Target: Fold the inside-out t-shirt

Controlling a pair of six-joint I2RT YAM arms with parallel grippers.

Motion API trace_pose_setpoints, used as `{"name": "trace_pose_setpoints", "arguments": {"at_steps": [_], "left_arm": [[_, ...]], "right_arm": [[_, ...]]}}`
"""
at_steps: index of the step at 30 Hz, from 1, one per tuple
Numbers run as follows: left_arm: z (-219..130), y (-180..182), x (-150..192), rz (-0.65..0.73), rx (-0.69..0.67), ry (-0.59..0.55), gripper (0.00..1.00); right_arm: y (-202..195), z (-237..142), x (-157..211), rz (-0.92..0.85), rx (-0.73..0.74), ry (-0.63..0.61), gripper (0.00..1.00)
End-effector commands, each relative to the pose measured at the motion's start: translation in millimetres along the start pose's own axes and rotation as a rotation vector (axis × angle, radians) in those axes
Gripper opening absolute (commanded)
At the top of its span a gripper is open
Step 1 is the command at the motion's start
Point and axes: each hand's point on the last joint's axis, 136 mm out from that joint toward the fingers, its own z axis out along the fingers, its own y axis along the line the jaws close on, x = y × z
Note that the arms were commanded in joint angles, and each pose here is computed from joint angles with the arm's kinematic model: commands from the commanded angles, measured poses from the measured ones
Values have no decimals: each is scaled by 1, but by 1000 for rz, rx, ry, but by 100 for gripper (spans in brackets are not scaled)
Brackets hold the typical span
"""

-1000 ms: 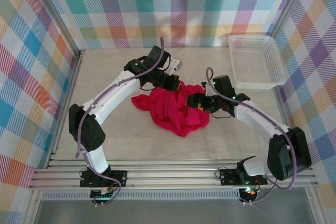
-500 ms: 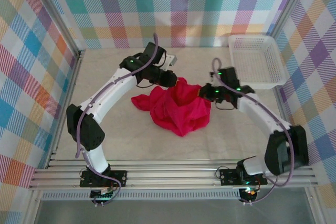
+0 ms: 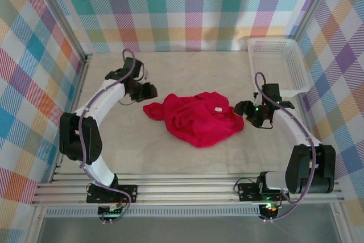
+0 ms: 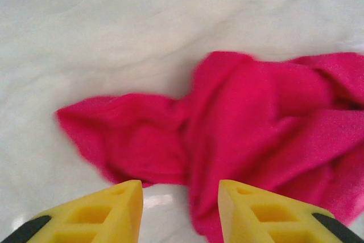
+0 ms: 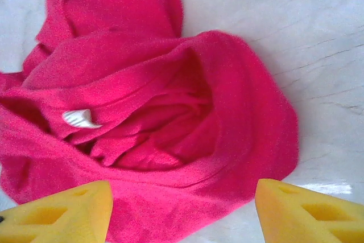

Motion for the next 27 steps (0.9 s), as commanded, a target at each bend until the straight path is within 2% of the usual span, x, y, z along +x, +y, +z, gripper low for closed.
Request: {"name": "trace_pose_setpoints", "arguments": {"at_steps": [1, 5, 9, 15, 19, 21, 23, 25, 26, 27], "left_arm": [[-2, 18, -5, -106, 19, -52, 42], [23, 39, 2, -153, -9, -16, 43], [44, 46, 7, -181, -7, 4, 43], [70, 44, 7, -223, 37, 35, 44], [86, 47, 15, -246, 42, 62, 45], [93, 50, 18, -260, 41, 73, 43], [100, 50, 20, -272, 52, 79, 36], [102, 47, 18, -276, 66, 77, 21], [101, 46, 16, -278, 68, 76, 13], [98, 45, 13, -275, 67, 71, 6]], "right_arm": [[50, -8, 10, -89, -112, 13, 67], [87, 19, 24, -212, -135, 93, 67], [111, 47, 26, -277, -147, 139, 69], [125, 85, 17, -311, -128, 187, 75], [134, 106, 20, -326, -122, 223, 74], [141, 111, 22, -329, -140, 229, 63], [147, 113, 23, -320, -155, 232, 38], [149, 111, 21, -316, -159, 228, 14], [151, 107, 20, -318, -155, 222, 5], [152, 103, 18, -324, -150, 217, 0]]}}
